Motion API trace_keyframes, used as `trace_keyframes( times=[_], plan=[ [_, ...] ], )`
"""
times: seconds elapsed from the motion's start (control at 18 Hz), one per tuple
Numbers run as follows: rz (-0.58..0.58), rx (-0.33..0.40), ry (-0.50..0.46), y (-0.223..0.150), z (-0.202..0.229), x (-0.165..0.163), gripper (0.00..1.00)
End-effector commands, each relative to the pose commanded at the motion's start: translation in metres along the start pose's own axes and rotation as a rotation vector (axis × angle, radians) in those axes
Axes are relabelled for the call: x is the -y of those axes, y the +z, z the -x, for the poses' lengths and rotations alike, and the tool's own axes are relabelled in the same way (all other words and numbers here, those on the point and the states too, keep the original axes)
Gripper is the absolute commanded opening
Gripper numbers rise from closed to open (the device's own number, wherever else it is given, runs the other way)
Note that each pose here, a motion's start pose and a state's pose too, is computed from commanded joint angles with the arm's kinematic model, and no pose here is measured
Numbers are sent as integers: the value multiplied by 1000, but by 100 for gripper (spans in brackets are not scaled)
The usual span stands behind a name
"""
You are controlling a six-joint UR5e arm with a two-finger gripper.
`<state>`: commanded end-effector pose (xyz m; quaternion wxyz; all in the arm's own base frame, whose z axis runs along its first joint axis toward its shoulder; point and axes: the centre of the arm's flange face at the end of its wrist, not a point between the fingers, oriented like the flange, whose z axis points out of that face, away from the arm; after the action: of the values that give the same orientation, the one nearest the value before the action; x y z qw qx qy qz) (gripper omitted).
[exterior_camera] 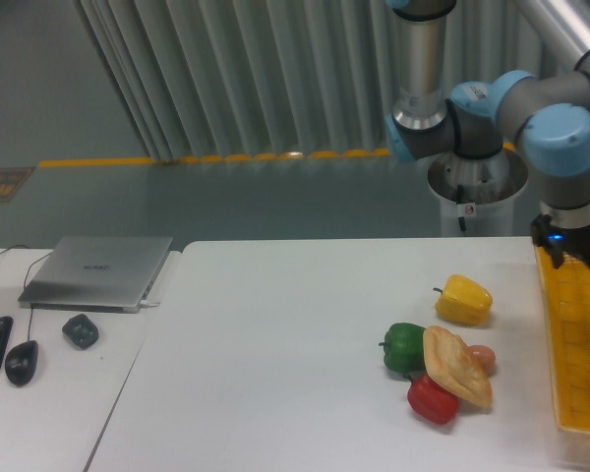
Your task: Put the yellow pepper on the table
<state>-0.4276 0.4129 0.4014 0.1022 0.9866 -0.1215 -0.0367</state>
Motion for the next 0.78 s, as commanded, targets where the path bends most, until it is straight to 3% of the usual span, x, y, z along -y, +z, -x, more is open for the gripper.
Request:
trace_keyframes(
  times=[0.22, 0.5, 0.78],
  plan=[
    [-8, -22, 71, 12, 25, -47, 100],
    [-91, -38, 73, 27, 53, -105, 100],
    [-88, -47, 90, 36, 58, -127, 100]
  ],
)
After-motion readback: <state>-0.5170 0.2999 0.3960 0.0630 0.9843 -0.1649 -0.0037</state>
